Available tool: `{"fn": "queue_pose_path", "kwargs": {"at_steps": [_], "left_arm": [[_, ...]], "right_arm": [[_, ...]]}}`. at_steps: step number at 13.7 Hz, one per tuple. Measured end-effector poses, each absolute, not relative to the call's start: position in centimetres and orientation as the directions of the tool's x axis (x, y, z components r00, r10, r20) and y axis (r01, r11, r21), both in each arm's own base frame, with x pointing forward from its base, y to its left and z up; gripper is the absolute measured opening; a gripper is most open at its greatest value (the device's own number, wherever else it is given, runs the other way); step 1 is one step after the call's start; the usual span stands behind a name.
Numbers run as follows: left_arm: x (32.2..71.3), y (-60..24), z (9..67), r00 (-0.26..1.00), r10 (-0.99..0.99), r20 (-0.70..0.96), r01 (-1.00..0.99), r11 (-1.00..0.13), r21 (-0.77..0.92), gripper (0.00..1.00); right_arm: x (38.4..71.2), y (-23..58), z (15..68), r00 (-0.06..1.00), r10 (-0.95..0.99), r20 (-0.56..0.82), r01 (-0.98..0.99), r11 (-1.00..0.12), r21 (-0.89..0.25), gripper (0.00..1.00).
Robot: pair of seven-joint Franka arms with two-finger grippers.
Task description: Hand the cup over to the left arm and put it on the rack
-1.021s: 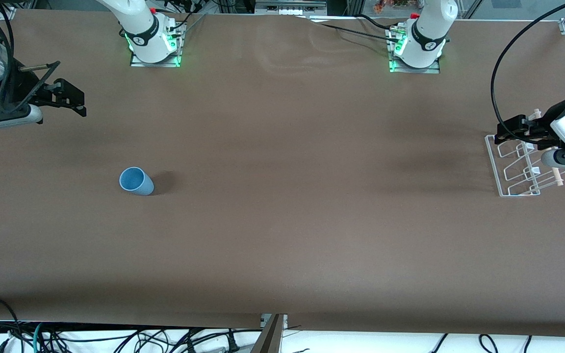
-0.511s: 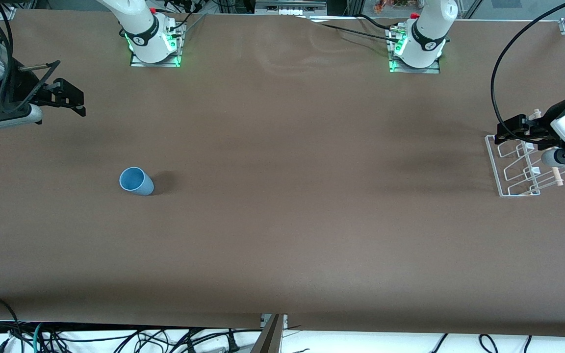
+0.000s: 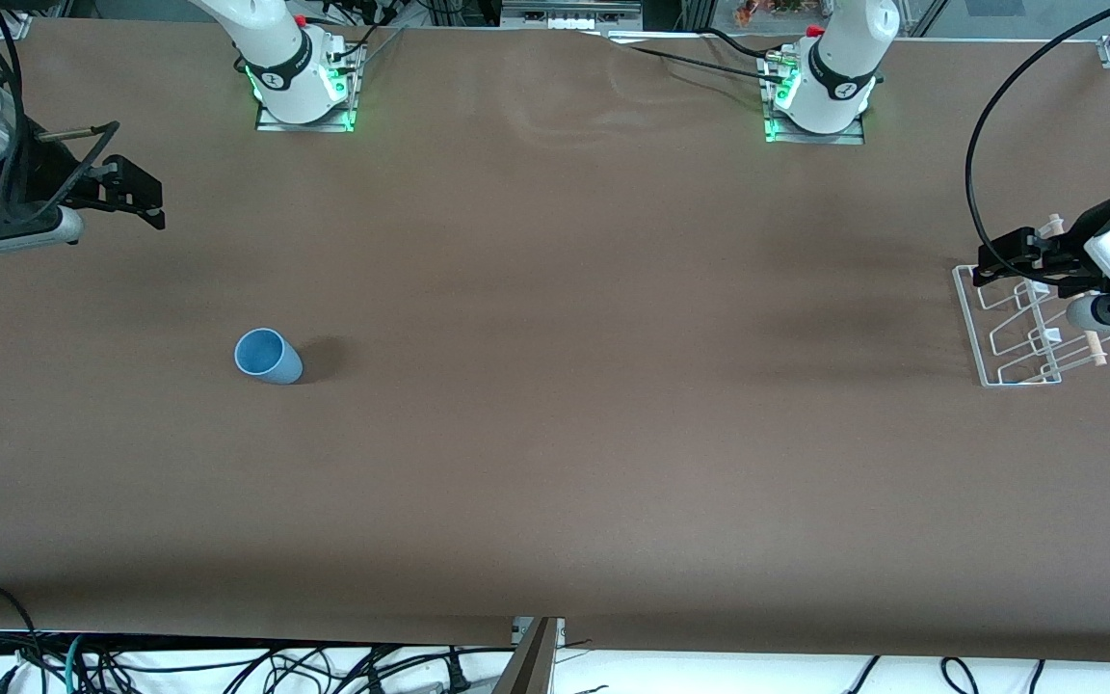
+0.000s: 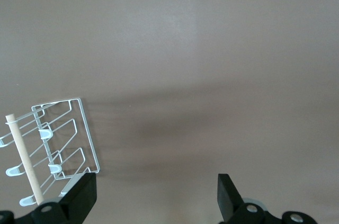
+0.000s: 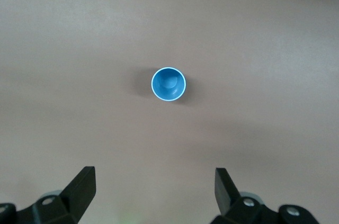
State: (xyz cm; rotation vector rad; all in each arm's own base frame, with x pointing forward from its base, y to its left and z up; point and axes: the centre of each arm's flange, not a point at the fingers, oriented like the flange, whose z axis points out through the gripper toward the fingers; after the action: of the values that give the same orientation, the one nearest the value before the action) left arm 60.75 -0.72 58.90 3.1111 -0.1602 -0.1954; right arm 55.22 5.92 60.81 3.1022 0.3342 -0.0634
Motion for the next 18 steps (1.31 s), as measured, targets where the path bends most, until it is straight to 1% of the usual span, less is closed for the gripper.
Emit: {"fn": "queue_pose_path", "kwargs": {"at_steps": [18], "left_arm": [[61.0, -1.0, 59.0, 0.988, -0.099, -0.119, -0.096, -0.995, 0.026, 1.0]], "right_arm": [[55.5, 6.0, 59.7, 0.974, 0.212, -0.075, 0.214, -0.977, 0.017, 1.0]]}}
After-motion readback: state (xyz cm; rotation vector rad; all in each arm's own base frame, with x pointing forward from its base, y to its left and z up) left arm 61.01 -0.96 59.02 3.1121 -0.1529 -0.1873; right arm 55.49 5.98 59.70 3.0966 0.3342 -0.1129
